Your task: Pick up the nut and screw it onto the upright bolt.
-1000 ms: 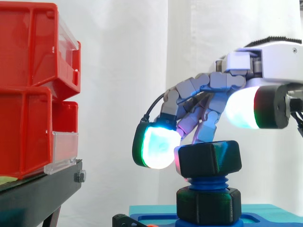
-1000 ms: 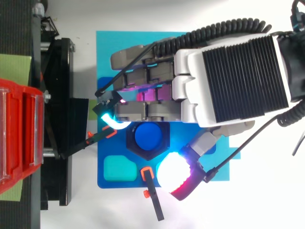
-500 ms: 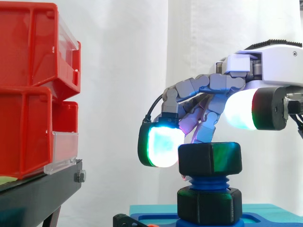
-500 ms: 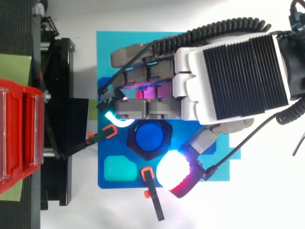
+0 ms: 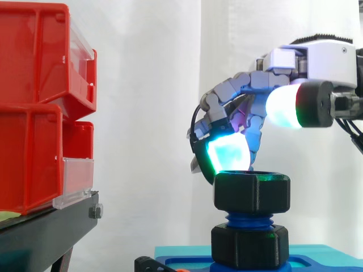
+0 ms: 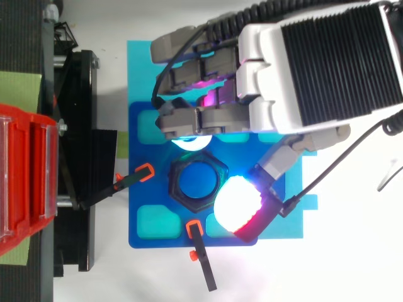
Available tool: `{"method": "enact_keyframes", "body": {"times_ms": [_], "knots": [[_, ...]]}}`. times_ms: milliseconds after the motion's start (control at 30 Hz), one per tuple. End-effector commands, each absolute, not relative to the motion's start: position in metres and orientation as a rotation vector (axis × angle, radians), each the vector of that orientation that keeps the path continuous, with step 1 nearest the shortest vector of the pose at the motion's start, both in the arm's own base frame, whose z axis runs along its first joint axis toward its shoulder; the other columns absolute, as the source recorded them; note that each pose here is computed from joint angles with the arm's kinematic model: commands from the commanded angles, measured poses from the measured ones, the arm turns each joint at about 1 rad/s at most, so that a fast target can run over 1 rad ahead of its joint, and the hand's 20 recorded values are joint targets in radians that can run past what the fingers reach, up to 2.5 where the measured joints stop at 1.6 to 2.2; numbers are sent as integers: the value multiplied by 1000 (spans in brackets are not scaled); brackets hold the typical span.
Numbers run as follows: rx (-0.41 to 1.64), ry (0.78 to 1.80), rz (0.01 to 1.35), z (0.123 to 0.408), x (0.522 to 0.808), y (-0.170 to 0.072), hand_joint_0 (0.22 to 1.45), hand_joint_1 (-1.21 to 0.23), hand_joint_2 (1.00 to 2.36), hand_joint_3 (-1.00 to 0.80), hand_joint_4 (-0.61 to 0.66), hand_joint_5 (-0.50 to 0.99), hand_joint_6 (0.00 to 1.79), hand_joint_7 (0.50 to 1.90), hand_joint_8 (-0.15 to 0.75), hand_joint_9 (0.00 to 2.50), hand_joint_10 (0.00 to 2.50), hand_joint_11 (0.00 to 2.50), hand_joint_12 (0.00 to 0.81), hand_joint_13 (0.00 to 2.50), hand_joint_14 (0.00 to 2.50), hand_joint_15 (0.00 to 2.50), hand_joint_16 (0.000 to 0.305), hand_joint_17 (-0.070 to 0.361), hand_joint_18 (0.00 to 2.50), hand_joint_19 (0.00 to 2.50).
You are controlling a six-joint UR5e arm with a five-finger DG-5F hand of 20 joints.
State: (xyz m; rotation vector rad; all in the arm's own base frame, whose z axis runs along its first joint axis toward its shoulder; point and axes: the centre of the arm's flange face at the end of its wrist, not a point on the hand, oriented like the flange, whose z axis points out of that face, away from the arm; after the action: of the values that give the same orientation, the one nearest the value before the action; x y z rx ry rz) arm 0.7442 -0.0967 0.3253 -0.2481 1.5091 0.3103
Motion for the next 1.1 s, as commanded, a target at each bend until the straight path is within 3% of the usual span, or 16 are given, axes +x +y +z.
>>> {"method": "enact_keyframes", "body": {"times_ms": [0, 33, 67, 133, 333, 767, 1067], "knots": [[-249, 1512, 308, 338, 745, -103, 523, -204, 1000, -500, 115, 10, 638, 1244, 227, 1340, 3, 74, 141, 878, 0, 0, 14, 32, 602, 122], [-249, 1509, 305, 342, 746, -104, 524, -203, 1000, -500, 144, 23, 532, 1450, 231, 1331, 3, 88, 144, 875, 0, 0, 14, 33, 602, 121], [-250, 1505, 304, 344, 747, -104, 524, -202, 1000, -500, 151, 23, 500, 1492, 226, 1305, 2, 76, 147, 869, 0, 0, 15, 33, 599, 125], [-251, 1497, 303, 348, 748, -104, 516, -189, 1000, -500, 204, -46, 505, 1169, 206, 1174, 4, 79, 176, 750, 0, 0, 19, 43, 480, 119], [-251, 1487, 312, 342, 749, -99, 507, -170, 1000, -500, 226, -80, 504, 926, 197, 1108, 0, 32, 186, 679, 0, 0, 22, 50, 401, 121], [-262, 1479, 330, 341, 752, -81, 498, -149, 1000, -500, 193, -109, 502, 724, 194, 960, 0, 0, 202, 598, 0, 0, 24, 55, 323, 83], [-267, 1477, 340, 313, 747, -75, 497, -145, 1000, -500, 197, -113, 502, 706, 190, 936, 0, 0, 205, 578, 0, 0, 25, 56, 298, 76]]}}
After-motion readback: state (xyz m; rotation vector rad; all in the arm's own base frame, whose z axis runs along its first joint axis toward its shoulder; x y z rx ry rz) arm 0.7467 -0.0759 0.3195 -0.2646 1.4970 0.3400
